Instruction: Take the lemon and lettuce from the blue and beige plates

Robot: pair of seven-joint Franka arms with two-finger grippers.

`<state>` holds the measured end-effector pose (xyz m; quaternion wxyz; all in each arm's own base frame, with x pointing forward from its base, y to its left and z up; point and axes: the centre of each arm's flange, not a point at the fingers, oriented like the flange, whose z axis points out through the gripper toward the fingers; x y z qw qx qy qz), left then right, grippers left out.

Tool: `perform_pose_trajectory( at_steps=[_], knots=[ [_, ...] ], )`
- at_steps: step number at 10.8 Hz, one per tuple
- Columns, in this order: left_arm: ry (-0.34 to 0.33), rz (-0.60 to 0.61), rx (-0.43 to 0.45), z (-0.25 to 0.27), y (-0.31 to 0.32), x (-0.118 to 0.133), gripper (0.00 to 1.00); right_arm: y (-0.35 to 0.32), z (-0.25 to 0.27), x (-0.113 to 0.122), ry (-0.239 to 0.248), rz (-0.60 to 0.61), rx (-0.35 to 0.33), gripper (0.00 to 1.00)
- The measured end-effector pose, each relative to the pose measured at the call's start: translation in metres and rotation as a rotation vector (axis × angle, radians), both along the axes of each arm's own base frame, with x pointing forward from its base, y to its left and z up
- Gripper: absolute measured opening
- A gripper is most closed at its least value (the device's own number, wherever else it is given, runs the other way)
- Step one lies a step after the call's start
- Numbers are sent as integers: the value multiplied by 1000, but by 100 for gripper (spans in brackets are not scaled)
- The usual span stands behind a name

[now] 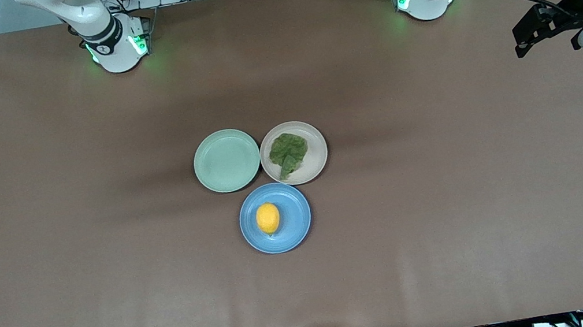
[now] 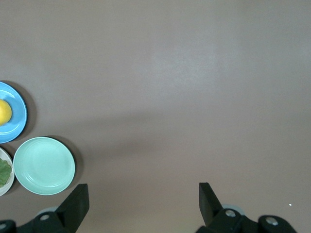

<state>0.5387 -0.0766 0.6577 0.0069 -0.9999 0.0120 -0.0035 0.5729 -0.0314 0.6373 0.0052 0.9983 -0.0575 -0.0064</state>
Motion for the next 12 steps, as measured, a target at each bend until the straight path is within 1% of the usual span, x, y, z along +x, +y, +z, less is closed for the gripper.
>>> perform_pose_trajectory(
  at_steps=[8, 12],
  knots=[
    [5, 3, 0, -3, 1, 2, 100, 0, 0, 0, 1, 0, 0, 100],
    [39, 0, -1, -23, 0, 15, 100, 0, -1, 0, 2, 0, 0, 100]
  ],
)
